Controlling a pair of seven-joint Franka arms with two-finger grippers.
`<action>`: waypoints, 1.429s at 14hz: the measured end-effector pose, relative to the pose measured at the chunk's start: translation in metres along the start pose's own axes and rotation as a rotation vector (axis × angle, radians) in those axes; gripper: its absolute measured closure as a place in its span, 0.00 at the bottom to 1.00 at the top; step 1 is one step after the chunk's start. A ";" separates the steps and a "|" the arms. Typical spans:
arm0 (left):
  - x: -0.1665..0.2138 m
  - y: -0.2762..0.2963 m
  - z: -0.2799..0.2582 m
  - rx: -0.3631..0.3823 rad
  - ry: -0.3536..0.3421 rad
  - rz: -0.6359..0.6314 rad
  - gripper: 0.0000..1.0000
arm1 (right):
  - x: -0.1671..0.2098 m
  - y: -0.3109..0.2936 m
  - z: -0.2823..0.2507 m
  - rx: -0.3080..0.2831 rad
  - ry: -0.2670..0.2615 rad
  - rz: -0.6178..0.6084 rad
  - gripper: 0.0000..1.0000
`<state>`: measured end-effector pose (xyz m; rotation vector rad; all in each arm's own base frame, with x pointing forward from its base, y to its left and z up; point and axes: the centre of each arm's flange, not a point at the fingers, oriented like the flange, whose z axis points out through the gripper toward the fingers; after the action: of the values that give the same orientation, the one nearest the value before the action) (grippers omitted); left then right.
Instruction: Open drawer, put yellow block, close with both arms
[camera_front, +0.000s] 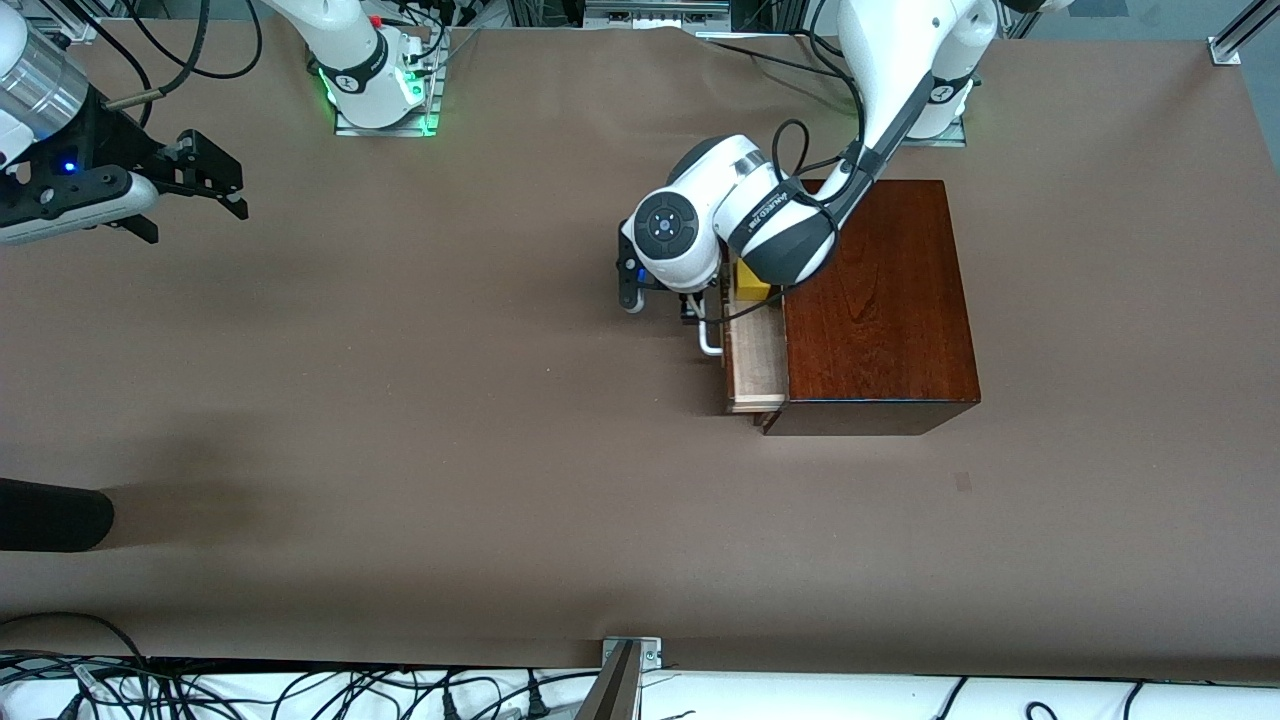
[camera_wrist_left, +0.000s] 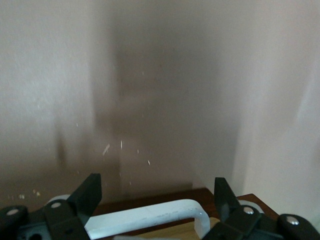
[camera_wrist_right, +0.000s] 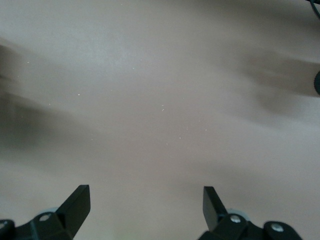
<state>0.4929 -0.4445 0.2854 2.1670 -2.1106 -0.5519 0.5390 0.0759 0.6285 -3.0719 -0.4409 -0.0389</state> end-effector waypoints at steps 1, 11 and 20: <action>-0.012 -0.004 0.001 -0.020 -0.031 -0.015 0.00 | 0.001 0.000 0.002 0.000 -0.003 0.000 0.00; -0.081 -0.017 -0.084 0.043 0.008 -0.181 0.00 | 0.010 0.005 0.012 -0.002 0.002 0.010 0.00; -0.296 -0.055 -0.243 0.183 0.188 -0.723 0.00 | 0.014 0.002 0.012 -0.004 0.015 0.003 0.00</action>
<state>0.6191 -0.2001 0.5570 2.9332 -1.2843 -0.1666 0.5530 0.0781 0.6166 -3.0736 -0.4355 -0.0626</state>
